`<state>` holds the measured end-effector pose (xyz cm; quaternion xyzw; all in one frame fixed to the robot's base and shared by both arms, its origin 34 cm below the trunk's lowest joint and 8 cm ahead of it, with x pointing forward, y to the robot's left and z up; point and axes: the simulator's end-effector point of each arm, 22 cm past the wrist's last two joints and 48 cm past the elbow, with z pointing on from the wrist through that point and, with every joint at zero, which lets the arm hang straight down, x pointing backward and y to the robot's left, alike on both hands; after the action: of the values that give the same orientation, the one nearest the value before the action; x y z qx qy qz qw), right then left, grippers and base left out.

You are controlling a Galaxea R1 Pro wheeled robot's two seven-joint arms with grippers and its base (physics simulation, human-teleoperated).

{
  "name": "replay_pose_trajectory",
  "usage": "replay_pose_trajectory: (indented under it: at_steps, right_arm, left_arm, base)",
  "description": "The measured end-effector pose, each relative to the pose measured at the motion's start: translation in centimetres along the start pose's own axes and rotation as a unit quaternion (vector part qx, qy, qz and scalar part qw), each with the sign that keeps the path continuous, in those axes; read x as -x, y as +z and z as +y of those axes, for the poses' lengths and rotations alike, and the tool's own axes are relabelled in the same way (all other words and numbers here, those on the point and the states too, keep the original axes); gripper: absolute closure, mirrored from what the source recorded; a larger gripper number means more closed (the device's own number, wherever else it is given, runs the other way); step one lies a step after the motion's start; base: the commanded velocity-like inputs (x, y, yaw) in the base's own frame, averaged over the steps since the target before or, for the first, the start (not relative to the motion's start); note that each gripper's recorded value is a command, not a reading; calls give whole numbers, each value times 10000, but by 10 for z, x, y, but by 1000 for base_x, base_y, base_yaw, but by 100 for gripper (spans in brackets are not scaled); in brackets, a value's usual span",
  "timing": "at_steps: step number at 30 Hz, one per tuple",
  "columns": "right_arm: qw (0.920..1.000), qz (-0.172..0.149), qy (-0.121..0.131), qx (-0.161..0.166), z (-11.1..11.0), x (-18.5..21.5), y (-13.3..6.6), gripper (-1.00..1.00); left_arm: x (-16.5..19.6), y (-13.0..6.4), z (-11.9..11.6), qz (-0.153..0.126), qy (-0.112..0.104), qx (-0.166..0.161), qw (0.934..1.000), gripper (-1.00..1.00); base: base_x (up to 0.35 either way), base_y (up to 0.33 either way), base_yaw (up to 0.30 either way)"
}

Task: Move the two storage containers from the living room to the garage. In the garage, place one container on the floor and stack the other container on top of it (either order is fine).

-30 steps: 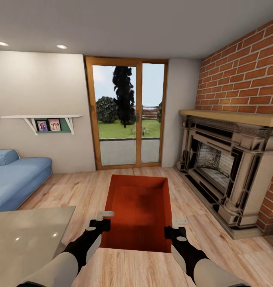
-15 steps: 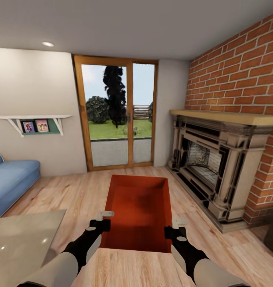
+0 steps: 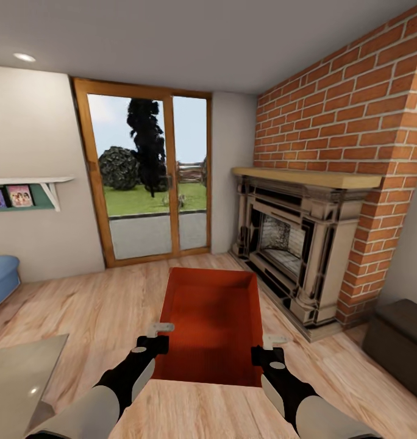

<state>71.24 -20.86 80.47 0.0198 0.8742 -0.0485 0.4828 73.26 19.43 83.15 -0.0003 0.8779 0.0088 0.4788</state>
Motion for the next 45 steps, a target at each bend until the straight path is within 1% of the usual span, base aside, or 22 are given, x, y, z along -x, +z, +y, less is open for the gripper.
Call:
replay_pose_trajectory:
  at_steps: [45]
  right_arm:
    - [10000, -10, -9, -5, -1, 1, 0, 100]
  left_arm:
    - [0, 0, -1, -7, -1, -1, 10000, 100]
  base:
    - [0, 0, -289]
